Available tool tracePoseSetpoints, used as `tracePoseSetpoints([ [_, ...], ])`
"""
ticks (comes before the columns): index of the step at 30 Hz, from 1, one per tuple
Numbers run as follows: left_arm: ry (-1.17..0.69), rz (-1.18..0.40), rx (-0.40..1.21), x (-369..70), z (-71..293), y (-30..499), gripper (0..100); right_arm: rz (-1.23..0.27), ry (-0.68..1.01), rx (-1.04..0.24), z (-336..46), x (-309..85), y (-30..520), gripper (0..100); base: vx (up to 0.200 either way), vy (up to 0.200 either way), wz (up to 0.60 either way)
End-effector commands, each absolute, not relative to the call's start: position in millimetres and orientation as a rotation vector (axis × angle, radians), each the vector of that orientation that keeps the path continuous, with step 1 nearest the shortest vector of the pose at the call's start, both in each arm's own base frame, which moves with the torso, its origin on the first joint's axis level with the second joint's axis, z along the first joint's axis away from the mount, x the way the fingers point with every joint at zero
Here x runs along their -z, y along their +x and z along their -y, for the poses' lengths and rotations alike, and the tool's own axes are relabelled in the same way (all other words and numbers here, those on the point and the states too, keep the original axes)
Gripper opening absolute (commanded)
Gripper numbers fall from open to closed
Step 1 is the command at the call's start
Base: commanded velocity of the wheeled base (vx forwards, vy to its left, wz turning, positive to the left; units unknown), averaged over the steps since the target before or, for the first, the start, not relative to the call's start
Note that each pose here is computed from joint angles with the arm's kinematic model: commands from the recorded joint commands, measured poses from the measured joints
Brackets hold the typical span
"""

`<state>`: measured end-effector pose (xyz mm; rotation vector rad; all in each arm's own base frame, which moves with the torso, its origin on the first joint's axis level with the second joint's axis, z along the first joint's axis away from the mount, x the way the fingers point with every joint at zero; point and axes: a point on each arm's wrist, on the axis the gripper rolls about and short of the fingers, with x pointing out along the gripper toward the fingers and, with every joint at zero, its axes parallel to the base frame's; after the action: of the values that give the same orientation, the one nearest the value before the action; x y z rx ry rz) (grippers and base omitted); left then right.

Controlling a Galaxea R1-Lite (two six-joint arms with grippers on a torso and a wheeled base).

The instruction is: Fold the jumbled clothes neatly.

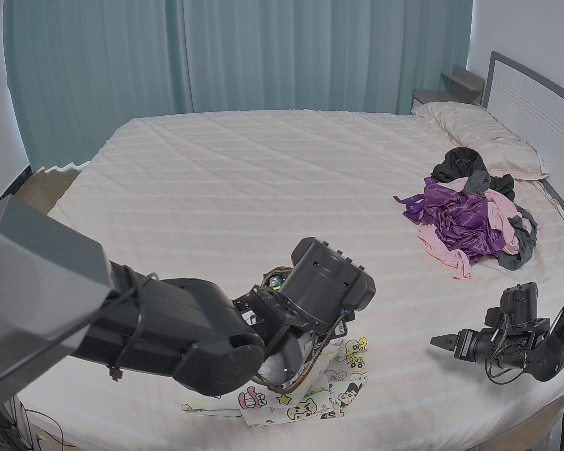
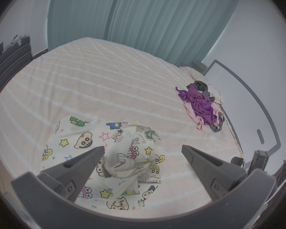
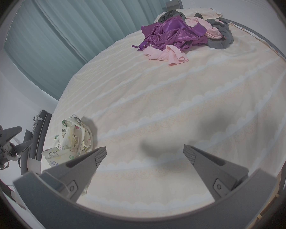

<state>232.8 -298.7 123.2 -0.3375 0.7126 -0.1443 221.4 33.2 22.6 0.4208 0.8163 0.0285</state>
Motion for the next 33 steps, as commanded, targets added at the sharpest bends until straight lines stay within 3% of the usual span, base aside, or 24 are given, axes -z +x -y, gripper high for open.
tracePoseSetpoints([
  [1,-0.401,-0.705,0.113,-136,277,228,100,-0.819,0.420,-0.035,-35,-23,221,100,0.000,0.000,0.00],
  [11,-0.604,-0.784,-0.008,-132,176,210,100,-0.827,0.409,-0.062,-43,-23,218,100,0.000,0.000,0.00],
  [18,-0.733,-0.782,-0.066,-99,131,201,100,-0.853,0.393,-0.085,-50,-19,215,100,-0.200,0.000,0.00],
  [26,-0.851,-0.815,-0.035,-83,113,194,100,-0.858,0.392,-0.091,-51,-18,215,100,-0.050,0.000,0.00],
  [33,-0.875,-0.765,-0.110,-80,102,202,100,-0.869,0.386,-0.105,-55,-17,213,100,0.000,0.000,0.00],
])
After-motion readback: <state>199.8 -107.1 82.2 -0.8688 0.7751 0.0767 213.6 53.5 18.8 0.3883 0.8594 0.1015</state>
